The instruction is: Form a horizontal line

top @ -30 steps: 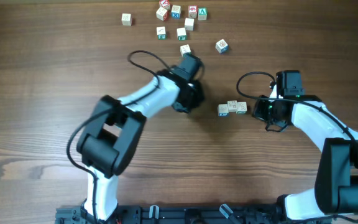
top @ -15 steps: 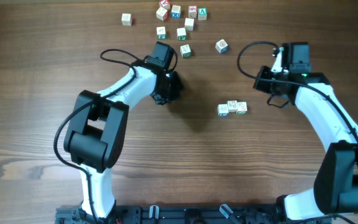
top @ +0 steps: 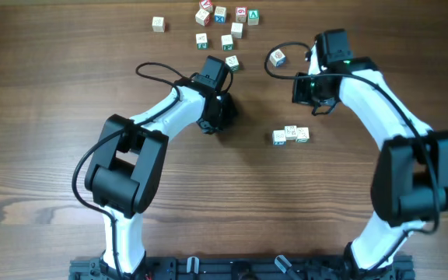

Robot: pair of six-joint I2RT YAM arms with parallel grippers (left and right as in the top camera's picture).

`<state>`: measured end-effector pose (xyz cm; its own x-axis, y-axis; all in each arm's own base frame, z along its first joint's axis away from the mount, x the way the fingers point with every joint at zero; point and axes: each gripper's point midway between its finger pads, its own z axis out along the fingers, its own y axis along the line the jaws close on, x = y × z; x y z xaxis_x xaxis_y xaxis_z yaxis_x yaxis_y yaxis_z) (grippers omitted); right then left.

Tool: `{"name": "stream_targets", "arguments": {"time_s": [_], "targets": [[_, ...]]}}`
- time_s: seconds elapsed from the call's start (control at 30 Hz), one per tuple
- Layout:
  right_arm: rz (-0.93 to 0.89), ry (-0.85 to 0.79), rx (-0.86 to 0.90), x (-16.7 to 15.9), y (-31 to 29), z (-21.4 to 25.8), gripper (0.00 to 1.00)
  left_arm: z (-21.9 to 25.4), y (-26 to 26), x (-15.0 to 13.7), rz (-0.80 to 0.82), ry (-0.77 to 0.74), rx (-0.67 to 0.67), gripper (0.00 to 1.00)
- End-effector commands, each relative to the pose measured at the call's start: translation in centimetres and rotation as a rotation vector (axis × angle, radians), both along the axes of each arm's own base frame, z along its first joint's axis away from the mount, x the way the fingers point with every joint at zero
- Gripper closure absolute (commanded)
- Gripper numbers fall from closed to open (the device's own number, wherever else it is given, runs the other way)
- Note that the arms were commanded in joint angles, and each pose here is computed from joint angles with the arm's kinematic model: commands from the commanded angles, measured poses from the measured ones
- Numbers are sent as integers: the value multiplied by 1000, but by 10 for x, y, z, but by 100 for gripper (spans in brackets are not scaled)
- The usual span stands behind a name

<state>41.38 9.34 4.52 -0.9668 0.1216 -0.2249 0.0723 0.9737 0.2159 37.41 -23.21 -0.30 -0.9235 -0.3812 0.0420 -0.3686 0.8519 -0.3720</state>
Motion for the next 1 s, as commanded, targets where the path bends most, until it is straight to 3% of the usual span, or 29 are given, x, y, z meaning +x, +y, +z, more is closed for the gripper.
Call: {"name": "stream_targets", "arguments": {"time_s": [0.0,0.1,0.97], "targets": [[37,37,12,-1,9,-15,95,-31,44,-17,250,143,162,96],[49,43,22,-2,14,-16,95,-33,55,-21,329,181,189,96],[121,74,-33,-17,29,-20,95,-33,56,-22,325,181,195,96]]}}
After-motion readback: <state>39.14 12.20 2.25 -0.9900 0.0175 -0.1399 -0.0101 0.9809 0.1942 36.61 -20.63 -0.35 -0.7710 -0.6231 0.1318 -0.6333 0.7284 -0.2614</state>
